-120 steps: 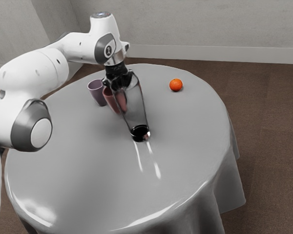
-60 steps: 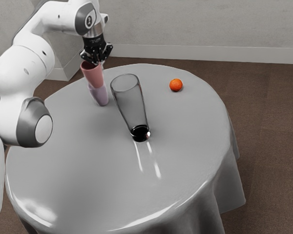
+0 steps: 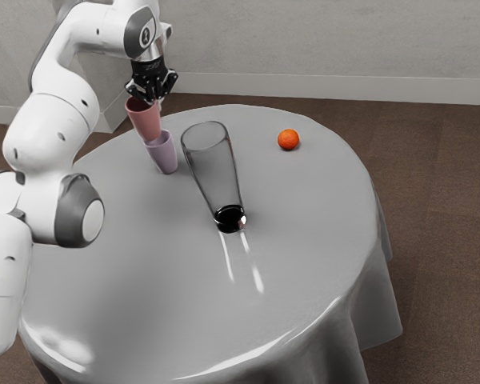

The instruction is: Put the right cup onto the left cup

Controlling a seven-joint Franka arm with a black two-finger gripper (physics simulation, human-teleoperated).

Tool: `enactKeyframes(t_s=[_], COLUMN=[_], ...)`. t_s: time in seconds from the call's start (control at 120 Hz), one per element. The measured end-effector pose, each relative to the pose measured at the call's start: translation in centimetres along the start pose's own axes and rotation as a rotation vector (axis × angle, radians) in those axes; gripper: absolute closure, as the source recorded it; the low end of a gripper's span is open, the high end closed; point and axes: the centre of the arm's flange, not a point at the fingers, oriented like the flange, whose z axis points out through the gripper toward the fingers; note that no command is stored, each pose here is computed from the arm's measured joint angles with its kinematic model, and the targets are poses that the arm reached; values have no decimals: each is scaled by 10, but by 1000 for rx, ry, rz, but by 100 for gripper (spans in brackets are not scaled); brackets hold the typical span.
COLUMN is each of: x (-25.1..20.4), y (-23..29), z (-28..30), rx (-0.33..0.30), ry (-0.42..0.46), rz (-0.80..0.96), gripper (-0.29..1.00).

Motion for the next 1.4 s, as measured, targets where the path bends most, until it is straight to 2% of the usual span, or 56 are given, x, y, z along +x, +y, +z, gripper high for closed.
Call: enactKeyframes(t_s=[0.408,1.108,1.292,1.4], x=[7,11,11,12], y=[8,13,13,12], z=[17,47,47,45], rx=[-17,-28,-34,-38], ry=[28,9,9,12], rz=[9,11,11,9], gripper=[79,78,40,25])
